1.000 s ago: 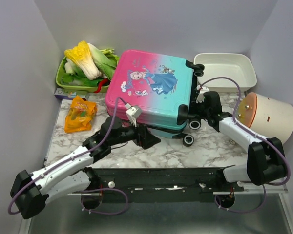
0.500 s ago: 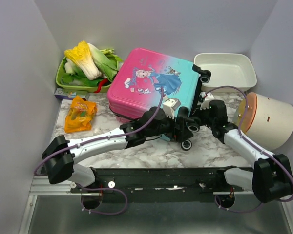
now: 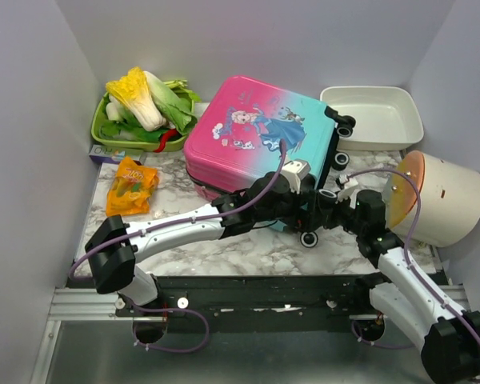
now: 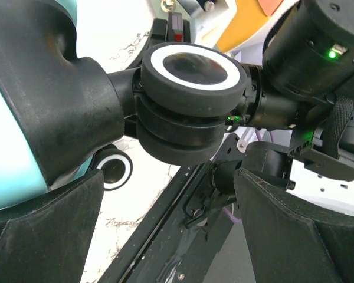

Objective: Open, take out, and arrange the luggage

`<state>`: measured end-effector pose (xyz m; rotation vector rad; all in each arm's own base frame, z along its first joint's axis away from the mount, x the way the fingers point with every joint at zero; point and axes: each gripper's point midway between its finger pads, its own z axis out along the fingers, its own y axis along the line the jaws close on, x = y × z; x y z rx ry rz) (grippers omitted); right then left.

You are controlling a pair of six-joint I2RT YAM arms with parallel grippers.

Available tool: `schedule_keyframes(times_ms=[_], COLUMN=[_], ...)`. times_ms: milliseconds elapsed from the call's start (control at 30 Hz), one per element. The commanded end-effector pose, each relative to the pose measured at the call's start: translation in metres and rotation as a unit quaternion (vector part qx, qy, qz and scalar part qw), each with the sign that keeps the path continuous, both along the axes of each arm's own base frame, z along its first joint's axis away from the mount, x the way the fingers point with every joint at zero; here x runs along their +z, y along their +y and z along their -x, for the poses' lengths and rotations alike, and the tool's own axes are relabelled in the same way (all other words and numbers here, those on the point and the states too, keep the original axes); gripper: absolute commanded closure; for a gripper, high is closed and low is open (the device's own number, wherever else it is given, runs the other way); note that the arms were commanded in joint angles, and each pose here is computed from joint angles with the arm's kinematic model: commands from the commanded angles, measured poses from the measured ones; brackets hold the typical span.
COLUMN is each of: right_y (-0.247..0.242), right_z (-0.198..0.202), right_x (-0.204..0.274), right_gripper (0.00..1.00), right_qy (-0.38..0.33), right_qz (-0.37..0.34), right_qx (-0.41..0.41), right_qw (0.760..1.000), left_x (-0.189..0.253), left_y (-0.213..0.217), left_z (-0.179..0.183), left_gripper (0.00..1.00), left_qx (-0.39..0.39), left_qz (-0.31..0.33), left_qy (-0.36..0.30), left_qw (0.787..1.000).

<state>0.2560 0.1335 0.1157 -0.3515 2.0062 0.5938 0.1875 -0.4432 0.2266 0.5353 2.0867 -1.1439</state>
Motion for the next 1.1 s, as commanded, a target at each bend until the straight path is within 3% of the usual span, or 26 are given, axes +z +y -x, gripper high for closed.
schedule_keyframes(times_ms=[0, 400, 567, 633, 800, 967, 1067], right_y=[0.061, 0.059, 0.07, 0.087, 0.124, 0.14, 0.128], right_z=[0.047, 0.084, 0.087, 0.098, 0.102, 0.092, 0.074], right_x=[0.081, 0.099, 0.098, 0.101, 0.086, 0.094, 0.1], right_gripper=[0.99, 0.99, 0.99, 0.99, 0.99, 0.99, 0.99], right_qy=[-0.104, -0.243, -0.246, -0.255, -0.259, -0.289, -0.273], right_qz=[-0.13, -0.128, -0.114, -0.106, -0.028, 0.003, -0.026], right_qx=[0.202, 0.22, 0.234, 0.27, 0.298, 0.264, 0.181], right_qw=[0.965, 0.936, 0.933, 0.922, 0.918, 0.92, 0.945], left_x=[-0.016, -0.022, -0.024, -0.025, -0.027, -0.036, -0.037], left_y=[0.004, -0.005, -0.01, -0.01, -0.01, -0.004, 0.002], left_z=[-0.089, -0.1, -0.101, -0.1, -0.095, -0.096, -0.092], left_gripper=[0.01, 0.01, 0.01, 0.01, 0.01, 0.01, 0.01], left_qx=[0.133, 0.159, 0.161, 0.162, 0.16, 0.173, 0.175], left_qz=[0.004, 0.018, 0.025, 0.025, 0.027, 0.014, 0.018], left_qy=[-0.06, -0.044, -0.029, -0.023, -0.008, 0.0, 0.004], left_qw=[0.989, 0.986, 0.986, 0.986, 0.987, 0.985, 0.984])
